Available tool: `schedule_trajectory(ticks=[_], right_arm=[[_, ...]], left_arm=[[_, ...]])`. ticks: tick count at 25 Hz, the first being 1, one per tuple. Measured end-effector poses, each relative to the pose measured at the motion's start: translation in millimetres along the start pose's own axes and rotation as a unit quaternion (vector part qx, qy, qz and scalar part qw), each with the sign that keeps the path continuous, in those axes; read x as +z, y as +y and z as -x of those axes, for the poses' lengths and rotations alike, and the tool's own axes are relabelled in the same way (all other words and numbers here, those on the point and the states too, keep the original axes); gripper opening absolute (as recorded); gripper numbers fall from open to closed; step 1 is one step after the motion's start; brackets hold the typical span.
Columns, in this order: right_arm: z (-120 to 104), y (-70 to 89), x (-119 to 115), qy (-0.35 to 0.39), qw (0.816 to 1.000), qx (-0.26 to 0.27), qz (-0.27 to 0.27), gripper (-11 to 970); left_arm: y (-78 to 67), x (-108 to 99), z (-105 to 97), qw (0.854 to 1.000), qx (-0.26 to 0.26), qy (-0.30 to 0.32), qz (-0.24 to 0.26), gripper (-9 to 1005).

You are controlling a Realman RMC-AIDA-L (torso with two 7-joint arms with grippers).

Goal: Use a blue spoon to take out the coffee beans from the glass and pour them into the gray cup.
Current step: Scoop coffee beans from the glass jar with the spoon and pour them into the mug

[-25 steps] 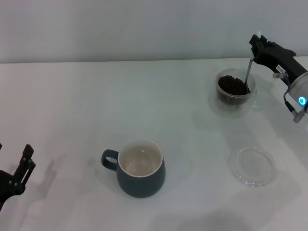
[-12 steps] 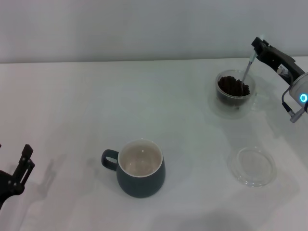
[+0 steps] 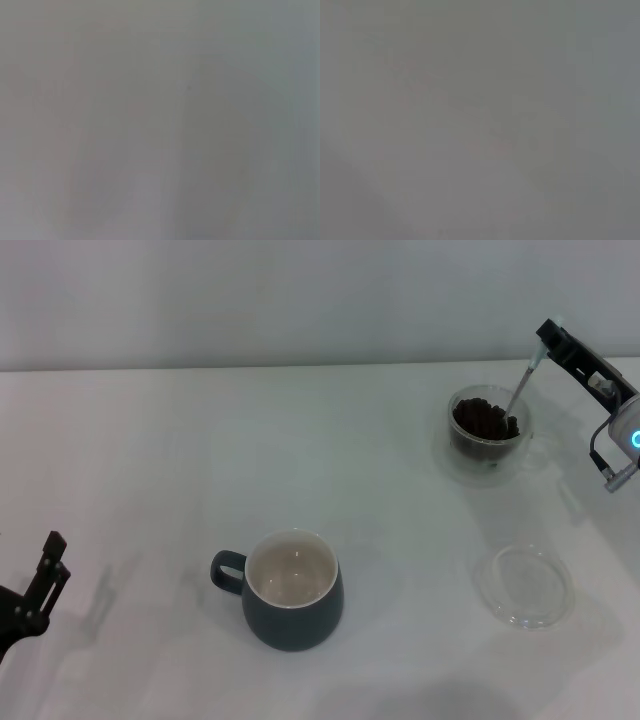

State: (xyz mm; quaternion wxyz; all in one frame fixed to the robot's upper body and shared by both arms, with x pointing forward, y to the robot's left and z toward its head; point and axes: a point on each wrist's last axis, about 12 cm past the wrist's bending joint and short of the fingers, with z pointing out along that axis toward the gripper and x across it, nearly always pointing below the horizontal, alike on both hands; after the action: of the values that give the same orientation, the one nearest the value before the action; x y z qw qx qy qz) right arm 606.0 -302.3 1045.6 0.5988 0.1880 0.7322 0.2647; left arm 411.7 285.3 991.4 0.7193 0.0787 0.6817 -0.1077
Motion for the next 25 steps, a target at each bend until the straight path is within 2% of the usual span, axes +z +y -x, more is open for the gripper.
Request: schedule_trajectory(ticks=[15,25], right_arm=[[1,-6.2,-3,-0.012,0.995,0.095,-0.017,142],[3,-20.5,-14,-0.035,0.986,0.157,-0.037,142]], left_arm=[[10.3,2,2,1.000,0.009,-0.002,0.020,736],[14.0,4,3,1.000,0.015,-0.003,0.024,736]])
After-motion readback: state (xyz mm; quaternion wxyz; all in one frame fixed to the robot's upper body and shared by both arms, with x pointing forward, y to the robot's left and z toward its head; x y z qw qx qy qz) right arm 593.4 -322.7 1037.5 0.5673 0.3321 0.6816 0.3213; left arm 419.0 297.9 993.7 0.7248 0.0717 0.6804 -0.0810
